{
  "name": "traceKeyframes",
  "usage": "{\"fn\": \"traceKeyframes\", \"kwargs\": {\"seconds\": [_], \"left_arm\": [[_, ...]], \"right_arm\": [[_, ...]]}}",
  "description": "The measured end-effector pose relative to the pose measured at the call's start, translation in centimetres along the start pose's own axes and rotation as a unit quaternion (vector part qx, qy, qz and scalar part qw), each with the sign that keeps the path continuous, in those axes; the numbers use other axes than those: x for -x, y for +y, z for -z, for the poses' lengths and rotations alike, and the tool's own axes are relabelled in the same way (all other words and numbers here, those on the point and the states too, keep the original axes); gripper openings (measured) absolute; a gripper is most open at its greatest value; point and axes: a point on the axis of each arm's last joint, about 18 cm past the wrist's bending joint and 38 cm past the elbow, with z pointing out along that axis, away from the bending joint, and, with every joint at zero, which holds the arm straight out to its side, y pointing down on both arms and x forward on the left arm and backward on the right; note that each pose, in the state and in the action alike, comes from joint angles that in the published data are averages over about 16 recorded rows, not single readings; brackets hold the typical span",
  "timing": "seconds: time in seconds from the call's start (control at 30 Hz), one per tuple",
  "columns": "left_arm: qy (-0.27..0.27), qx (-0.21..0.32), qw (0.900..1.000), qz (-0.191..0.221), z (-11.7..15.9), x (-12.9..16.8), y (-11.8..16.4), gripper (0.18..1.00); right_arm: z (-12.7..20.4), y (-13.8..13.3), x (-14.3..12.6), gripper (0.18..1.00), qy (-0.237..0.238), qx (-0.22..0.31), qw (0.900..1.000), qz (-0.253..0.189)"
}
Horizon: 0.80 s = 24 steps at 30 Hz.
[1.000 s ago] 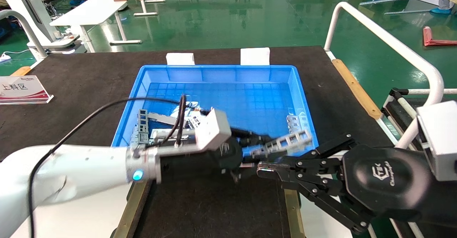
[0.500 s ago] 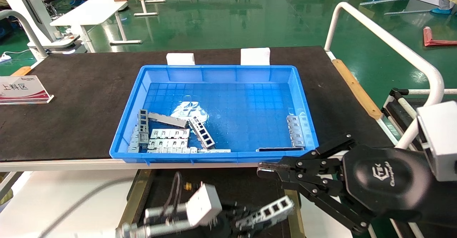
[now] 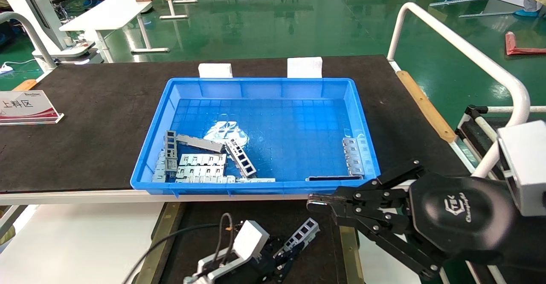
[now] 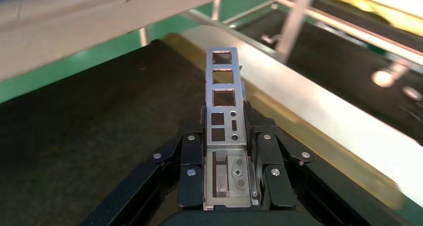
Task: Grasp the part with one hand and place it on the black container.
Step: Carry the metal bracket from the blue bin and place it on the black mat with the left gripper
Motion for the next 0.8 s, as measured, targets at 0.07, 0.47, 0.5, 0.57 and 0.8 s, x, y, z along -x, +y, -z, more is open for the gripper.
{"fn": "traceKeyframes", "kwargs": {"seconds": [0.07,0.47,0.5,0.57,0.8], "left_arm": [[-0.021,-0.002,0.9997,0.010,-0.8,0.2,0.4,0.321],[-0.119,-0.012,0.9898,0.077,-3.8,1.5,2.0,0.321],[-0.125,-0.013,0.9885,0.083,-3.9,1.6,2.1,0.321],[-0.136,-0.014,0.9860,0.095,-4.2,1.8,2.3,0.321],[-0.162,-0.016,0.9777,0.133,-4.9,2.2,2.5,0.321]], "right_arm": [[0.0,0.0,0.0,0.191,0.000,0.000,1.000,0.000],[0.0,0.0,0.0,0.191,0.000,0.000,1.000,0.000],[0.0,0.0,0.0,0.191,0.000,0.000,1.000,0.000],[0.0,0.0,0.0,0.191,0.000,0.000,1.000,0.000],[0.0,0.0,0.0,0.191,0.000,0.000,1.000,0.000]]}}
